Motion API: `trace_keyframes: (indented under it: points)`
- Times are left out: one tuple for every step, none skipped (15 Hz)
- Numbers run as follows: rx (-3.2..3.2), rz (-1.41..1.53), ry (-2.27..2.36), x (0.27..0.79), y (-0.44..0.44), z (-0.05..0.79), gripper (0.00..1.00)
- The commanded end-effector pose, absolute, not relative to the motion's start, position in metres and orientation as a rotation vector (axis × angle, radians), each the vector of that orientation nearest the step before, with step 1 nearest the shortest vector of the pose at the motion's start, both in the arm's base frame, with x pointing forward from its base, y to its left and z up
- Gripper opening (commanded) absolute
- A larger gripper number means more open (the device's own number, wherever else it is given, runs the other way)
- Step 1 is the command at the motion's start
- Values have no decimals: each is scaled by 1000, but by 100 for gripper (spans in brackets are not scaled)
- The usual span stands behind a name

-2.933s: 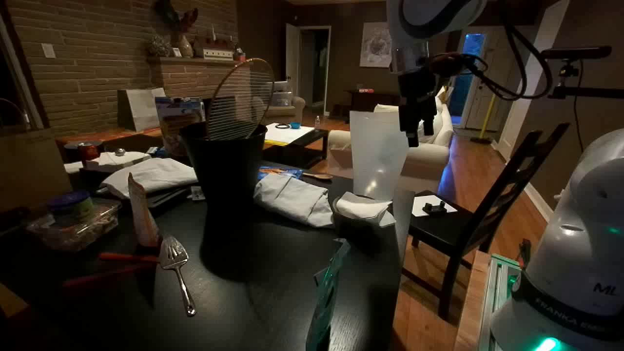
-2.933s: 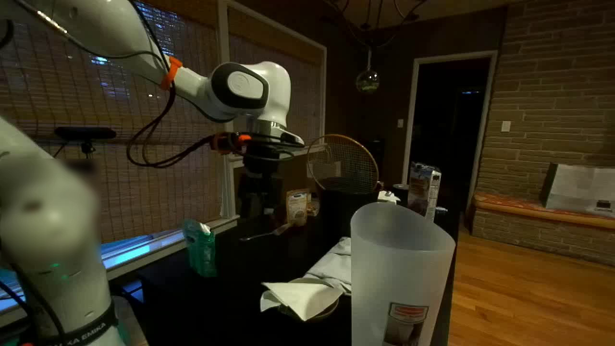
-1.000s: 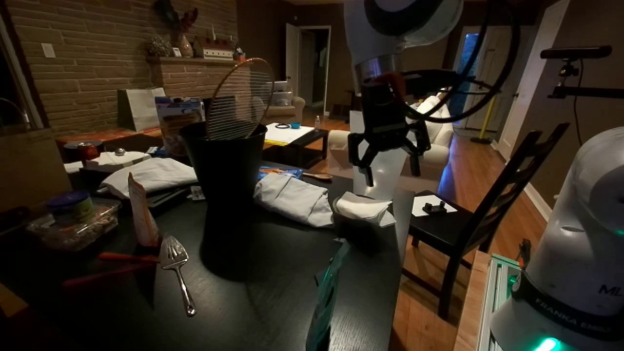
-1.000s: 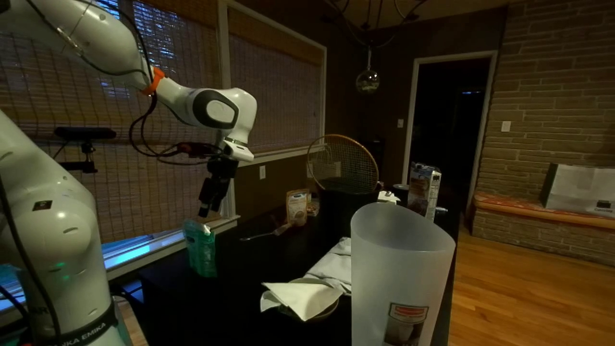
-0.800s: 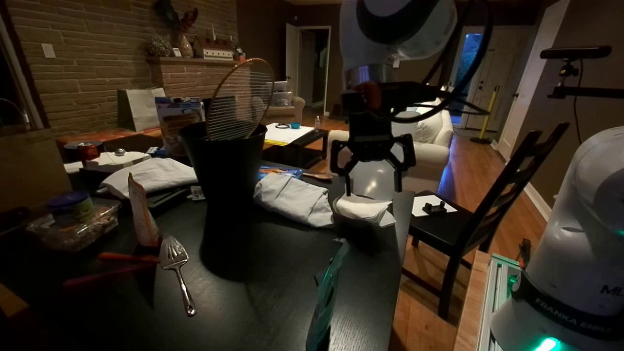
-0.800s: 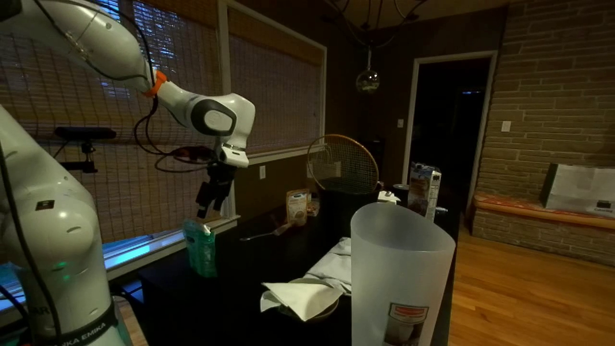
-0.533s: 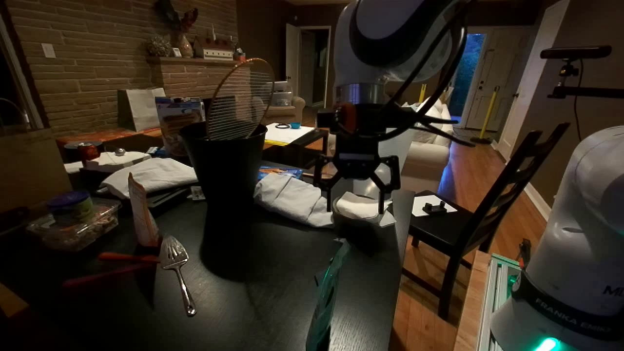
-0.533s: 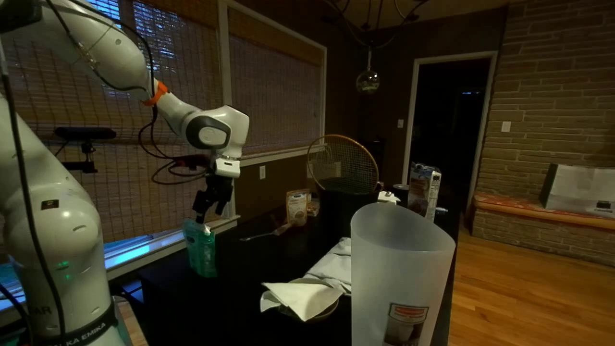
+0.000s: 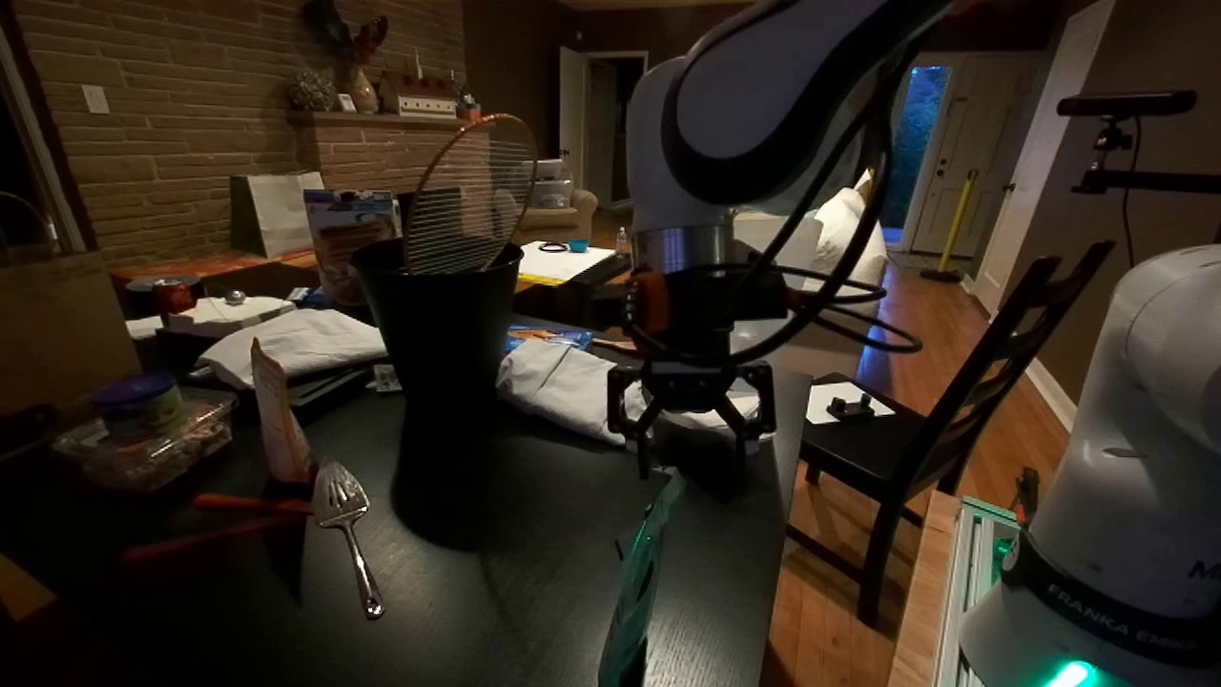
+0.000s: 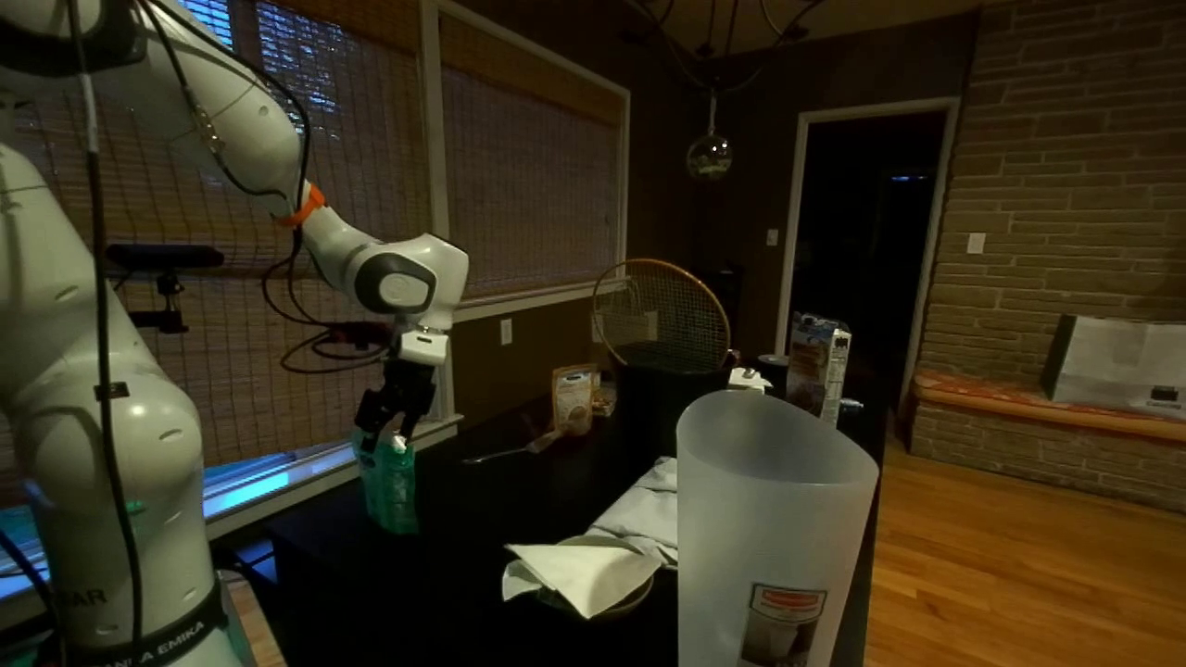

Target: Put the packet into the jar

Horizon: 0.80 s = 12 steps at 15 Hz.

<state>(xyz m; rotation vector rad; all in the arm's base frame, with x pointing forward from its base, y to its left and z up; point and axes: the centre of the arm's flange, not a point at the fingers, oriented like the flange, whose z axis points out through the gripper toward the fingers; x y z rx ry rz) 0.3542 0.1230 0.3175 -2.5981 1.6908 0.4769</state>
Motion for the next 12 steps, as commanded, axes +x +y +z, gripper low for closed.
trace_keyframes:
  points:
    - [-2621, 463, 1658, 367, 135, 284, 60]
    - [-2630, 454, 1649, 369, 137, 279, 53]
    - [-2633, 451, 1648, 369, 138, 275, 45]
    - [-2636, 447, 1646, 370, 138, 271, 39]
    - [-2635, 446, 1647, 370, 139, 269, 33]
    - [-2633, 445, 1648, 370, 139, 268, 25]
    - [-2630, 441, 1641, 371, 140, 268, 18]
    - [-2626, 436, 1638, 370, 140, 270, 10]
    - [-2625, 433, 1637, 370, 140, 270, 4]
    - [-2623, 429, 1635, 370, 140, 272, 0]
    - [-2622, 424, 1635, 370, 140, 272, 0]
    - [-2623, 419, 1634, 371, 141, 272, 0]
